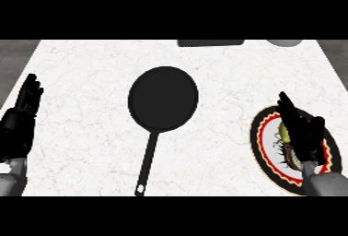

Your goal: Pick the lemon from the plate and place it in the pan

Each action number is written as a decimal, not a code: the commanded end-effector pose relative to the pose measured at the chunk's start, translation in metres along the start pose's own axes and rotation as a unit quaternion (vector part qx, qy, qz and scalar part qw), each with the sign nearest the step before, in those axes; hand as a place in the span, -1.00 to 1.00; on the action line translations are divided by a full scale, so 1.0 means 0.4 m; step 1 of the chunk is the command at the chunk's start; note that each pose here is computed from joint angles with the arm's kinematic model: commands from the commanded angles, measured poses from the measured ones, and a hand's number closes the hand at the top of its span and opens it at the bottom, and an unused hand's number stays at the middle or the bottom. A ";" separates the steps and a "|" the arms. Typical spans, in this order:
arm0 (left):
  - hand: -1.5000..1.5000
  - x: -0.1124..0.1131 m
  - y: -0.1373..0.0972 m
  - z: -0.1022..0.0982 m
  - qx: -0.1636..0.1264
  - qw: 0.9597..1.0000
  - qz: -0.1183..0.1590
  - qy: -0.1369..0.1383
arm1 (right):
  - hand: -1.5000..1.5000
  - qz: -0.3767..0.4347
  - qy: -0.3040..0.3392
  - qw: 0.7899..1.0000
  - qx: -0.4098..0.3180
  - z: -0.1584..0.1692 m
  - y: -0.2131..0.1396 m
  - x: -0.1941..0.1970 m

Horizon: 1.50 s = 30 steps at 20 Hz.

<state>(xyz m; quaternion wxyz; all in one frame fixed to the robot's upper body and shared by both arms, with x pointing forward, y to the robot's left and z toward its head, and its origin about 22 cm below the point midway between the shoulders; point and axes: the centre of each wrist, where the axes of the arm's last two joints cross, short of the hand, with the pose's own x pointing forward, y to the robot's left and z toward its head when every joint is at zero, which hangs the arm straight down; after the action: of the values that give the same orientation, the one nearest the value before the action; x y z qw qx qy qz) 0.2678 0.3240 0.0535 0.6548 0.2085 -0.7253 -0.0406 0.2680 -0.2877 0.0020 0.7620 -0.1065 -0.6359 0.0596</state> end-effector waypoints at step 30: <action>0.00 0.069 -0.120 0.014 -0.087 0.981 0.158 0.074 | -1.00 0.551 -0.239 0.762 -0.242 0.384 -0.263 0.027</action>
<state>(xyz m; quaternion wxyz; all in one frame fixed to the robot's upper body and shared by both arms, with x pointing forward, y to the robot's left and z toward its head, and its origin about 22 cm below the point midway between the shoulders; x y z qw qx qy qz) 0.2743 0.2760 0.0596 0.7219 0.0450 -0.6902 0.0205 0.1100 -0.3784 0.0511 0.3581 -0.5602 -0.6809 0.3071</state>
